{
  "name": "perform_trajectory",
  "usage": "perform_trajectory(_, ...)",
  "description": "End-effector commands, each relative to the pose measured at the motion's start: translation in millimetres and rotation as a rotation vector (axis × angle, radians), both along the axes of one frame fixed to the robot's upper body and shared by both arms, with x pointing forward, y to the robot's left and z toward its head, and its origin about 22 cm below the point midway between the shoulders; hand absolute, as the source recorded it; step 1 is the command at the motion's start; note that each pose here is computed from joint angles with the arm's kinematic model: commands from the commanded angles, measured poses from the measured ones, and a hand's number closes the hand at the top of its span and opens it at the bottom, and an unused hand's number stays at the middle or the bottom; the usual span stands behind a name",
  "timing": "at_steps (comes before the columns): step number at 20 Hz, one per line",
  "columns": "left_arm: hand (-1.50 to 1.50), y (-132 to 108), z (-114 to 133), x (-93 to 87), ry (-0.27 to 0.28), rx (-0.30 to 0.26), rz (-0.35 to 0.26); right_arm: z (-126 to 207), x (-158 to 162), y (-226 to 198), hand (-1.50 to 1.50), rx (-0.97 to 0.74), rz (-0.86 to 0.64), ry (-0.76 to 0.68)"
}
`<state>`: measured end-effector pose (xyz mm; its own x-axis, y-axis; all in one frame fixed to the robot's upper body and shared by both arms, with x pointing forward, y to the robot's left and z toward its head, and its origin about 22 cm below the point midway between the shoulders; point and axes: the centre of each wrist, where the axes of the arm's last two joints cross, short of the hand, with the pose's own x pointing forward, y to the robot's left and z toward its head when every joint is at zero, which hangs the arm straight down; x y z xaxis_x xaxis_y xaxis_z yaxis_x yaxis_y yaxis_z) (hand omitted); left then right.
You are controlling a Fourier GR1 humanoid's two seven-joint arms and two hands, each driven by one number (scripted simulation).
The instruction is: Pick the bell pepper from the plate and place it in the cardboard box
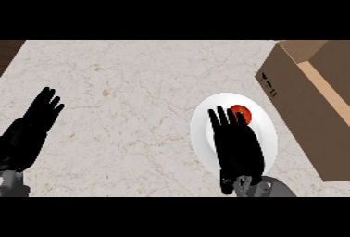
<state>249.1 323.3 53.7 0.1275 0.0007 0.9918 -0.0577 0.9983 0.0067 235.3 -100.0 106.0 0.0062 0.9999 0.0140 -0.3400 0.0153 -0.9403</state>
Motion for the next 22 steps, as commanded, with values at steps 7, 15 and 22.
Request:
perform_trajectory(7, 0.00, -9.0, -6.8, -2.7, 0.000, -0.007, -0.008, -0.5, 15.0, -4.2, -1.50, -0.075, -0.088, 0.029)
perform_trajectory(15, 0.00, 10.3, 6.0, -9.4, -0.001, 0.005, 0.028, -24.3, 10.3, -2.4, -1.50, -0.131, -0.107, 0.109)
perform_trajectory(22, 0.00, 13.9, -17.5, -0.6, -0.001, 0.002, 0.017, -42.9, 16.4, -19.6, -1.50, -0.118, -0.107, 0.104)
